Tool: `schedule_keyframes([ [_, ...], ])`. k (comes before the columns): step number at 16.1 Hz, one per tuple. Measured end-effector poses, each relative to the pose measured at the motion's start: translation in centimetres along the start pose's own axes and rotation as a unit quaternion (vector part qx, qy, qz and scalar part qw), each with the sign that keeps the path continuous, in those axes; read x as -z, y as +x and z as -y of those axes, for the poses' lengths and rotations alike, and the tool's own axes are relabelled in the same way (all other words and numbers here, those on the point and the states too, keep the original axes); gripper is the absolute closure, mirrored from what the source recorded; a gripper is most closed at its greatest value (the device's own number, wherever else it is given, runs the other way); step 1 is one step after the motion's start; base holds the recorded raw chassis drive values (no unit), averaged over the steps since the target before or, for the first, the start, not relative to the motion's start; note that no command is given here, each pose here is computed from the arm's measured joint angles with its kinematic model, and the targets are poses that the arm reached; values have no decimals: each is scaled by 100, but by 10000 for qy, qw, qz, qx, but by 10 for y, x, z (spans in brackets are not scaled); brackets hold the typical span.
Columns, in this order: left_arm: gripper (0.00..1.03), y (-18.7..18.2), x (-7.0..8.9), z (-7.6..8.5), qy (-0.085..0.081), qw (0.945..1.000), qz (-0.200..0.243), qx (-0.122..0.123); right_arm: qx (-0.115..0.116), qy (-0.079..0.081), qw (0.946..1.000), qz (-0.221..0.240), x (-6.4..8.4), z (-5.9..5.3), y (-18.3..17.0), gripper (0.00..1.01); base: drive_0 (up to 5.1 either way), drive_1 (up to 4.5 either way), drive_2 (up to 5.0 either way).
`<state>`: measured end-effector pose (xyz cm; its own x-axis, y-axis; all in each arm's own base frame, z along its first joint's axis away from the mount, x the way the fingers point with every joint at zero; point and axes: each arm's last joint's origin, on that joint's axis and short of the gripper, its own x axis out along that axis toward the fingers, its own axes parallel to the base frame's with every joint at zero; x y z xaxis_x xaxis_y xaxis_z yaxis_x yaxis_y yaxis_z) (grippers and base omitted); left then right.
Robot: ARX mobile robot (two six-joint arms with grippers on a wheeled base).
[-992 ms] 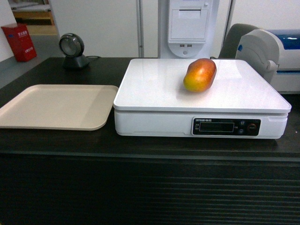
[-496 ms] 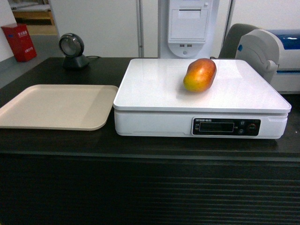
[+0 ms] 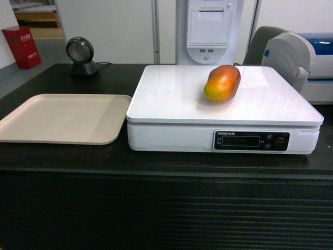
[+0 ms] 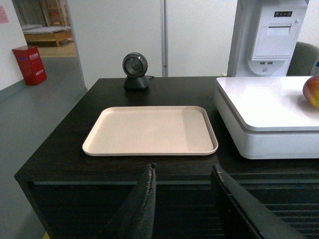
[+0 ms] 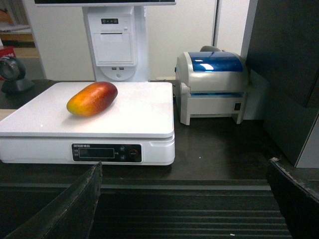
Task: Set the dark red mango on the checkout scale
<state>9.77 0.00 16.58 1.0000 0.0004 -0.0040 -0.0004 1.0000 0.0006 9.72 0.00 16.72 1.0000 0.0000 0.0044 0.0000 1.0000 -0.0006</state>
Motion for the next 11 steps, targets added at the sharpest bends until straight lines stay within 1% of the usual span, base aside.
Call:
schedule_keyframes([
  [2, 46, 0, 0, 0, -2, 10000, 2, 0, 0, 0, 10000, 0, 0, 0, 0, 3, 0, 0, 0],
  [3, 24, 0, 0, 0, 0, 10000, 2, 0, 0, 0, 10000, 0, 0, 0, 0, 3, 0, 0, 0],
  [5, 3, 0, 0, 0, 2, 10000, 2, 0, 0, 0, 10000, 0, 0, 0, 0, 3, 0, 0, 0],
  [6, 5, 0, 0, 0, -2, 10000, 2, 0, 0, 0, 10000, 0, 0, 0, 0, 3, 0, 0, 0],
  [11, 5, 0, 0, 0, 0, 10000, 2, 0, 0, 0, 10000, 0, 0, 0, 0, 3, 0, 0, 0],
])
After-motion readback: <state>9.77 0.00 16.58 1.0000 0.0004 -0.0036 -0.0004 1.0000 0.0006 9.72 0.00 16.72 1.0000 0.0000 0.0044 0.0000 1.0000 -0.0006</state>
